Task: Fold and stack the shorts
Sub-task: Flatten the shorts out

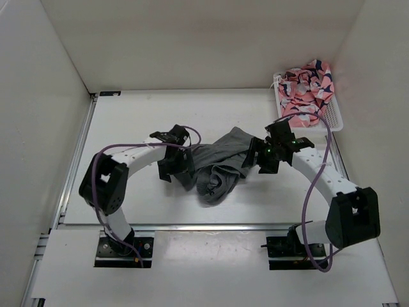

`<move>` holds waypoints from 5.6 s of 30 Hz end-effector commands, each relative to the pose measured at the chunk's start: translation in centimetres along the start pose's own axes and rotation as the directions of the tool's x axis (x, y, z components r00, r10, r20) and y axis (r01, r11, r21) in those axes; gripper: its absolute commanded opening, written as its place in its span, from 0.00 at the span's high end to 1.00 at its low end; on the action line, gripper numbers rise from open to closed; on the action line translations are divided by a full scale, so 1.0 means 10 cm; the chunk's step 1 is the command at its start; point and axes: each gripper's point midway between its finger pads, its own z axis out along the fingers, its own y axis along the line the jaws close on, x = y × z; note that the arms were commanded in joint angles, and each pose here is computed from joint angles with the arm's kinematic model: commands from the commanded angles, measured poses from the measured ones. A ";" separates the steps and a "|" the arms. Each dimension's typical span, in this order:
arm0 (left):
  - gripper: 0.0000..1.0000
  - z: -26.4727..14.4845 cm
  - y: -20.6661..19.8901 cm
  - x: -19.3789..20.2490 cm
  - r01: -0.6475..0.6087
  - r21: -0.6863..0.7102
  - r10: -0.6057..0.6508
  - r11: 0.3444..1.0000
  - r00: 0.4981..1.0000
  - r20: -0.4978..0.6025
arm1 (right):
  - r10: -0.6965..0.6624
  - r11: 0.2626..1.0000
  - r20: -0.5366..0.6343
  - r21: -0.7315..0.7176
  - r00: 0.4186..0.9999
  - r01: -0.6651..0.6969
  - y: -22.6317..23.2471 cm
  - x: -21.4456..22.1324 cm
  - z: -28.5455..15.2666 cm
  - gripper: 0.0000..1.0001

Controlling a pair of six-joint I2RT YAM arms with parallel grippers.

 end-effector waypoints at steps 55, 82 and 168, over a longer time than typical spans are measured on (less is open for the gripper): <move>0.89 -1.43 0.04 -1.58 0.061 0.148 -0.111 0.987 0.927 0.358 | 0.025 0.990 0.030 -0.142 0.999 -0.021 0.41 -0.42 0.84 1.00; 0.89 -2.40 0.87 -1.92 0.130 0.345 -0.303 0.930 0.801 0.515 | -0.492 0.870 0.542 0.287 0.681 0.400 0.78 -1.40 -1.05 0.89; 0.90 -0.45 1.19 -0.61 0.512 0.127 -0.521 0.850 0.852 0.052 | 0.745 0.642 -0.071 -0.194 0.663 -0.742 -0.11 0.66 0.47 0.31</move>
